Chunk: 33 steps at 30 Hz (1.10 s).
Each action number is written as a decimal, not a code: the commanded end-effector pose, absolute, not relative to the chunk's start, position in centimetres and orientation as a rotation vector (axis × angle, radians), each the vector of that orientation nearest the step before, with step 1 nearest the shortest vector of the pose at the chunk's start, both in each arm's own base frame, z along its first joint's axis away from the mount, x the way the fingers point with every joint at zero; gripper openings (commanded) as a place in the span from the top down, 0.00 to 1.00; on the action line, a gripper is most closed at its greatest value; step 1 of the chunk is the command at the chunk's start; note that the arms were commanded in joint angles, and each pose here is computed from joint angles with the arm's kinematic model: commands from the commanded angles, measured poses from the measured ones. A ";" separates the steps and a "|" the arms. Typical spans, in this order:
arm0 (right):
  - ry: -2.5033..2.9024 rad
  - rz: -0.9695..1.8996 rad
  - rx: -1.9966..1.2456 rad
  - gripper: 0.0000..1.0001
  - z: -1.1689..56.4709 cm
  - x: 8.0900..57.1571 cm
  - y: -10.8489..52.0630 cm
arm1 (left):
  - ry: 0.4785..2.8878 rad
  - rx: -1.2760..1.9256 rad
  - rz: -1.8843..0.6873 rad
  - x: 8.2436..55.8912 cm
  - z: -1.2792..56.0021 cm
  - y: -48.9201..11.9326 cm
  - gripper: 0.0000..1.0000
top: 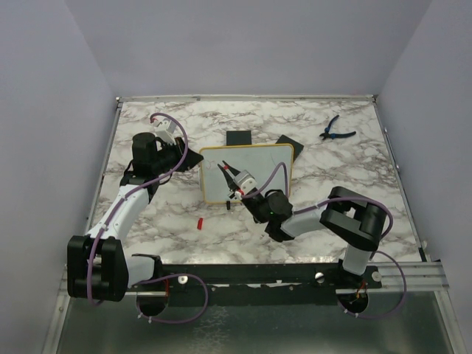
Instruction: Write a sentence on the whiteboard
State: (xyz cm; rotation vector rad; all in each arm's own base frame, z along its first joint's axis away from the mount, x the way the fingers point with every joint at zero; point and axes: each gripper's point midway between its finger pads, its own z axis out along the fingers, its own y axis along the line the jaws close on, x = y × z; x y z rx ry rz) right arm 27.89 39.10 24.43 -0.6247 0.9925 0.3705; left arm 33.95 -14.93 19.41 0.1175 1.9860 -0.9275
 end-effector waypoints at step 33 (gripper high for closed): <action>0.841 0.456 -0.497 0.99 28.3 26.9 39.7 | 1.950 0.135 -0.911 34.3 20.7 -15.0 0.89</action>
